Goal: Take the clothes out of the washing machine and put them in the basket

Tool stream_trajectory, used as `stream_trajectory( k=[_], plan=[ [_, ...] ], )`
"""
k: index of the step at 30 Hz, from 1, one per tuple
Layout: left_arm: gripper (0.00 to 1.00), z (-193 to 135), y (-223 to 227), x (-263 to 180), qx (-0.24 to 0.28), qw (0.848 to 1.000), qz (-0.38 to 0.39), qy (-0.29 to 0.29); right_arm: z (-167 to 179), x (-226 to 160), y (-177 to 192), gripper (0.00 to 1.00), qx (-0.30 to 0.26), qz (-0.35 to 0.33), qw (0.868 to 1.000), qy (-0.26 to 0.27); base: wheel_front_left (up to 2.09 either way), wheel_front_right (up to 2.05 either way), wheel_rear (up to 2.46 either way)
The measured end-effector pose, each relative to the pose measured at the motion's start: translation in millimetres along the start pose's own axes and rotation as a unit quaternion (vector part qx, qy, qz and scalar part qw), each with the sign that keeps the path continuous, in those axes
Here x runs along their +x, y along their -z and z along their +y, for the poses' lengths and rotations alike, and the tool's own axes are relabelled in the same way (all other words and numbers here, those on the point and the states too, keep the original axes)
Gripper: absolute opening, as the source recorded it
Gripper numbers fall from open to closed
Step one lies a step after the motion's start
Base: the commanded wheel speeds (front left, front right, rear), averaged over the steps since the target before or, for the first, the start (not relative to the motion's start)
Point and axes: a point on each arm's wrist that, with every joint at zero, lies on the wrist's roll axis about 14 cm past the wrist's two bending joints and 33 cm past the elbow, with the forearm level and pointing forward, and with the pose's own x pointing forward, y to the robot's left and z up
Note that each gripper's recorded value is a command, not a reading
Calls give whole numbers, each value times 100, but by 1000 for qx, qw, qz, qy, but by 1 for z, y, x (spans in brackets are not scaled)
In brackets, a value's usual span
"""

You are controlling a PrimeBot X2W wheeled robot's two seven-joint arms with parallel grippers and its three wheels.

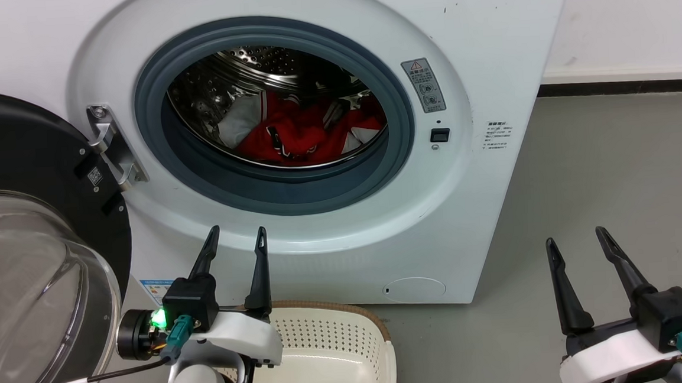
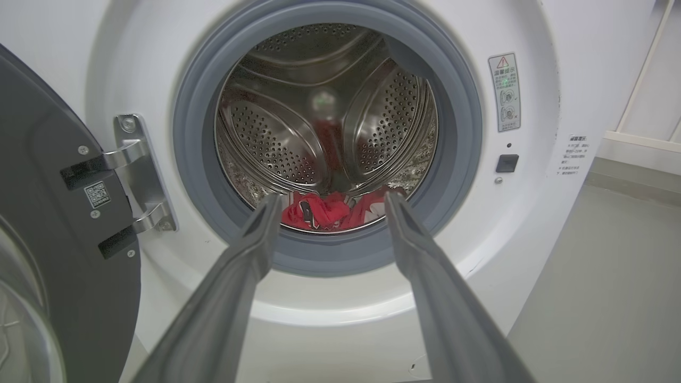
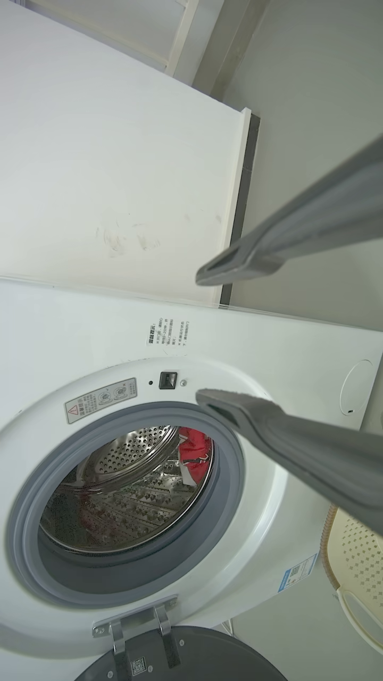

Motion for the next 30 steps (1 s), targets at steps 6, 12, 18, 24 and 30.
stream_trajectory(
  k=[6, 12, 18, 24, 30],
  plan=[
    [100, 1, 3, -1, -5, 1000, 5, -1, 0, 0, 2, 100, 4, 3, 1000, 0, 0, 0, 0],
    [100, 2, 5, -1, -8, 1000, 8, -4, 0, 0, 4, 100, 8, 5, 1000, 1, 0, 0, 0],
    [100, 2, 8, 4, -3, 1000, 11, -6, 0, 4, 7, 100, 9, 9, 1000, 0, 0, 0, 0],
    [100, -1, 14, 29, 6, 1000, 13, 1, -1, 20, 8, 100, 9, 6, 1000, -2, 0, 0, 0],
    [100, -1, 31, 71, 17, 1000, 22, 6, -4, 47, 14, 100, 6, 1, 1000, -3, 0, 0, 0]
  ],
)
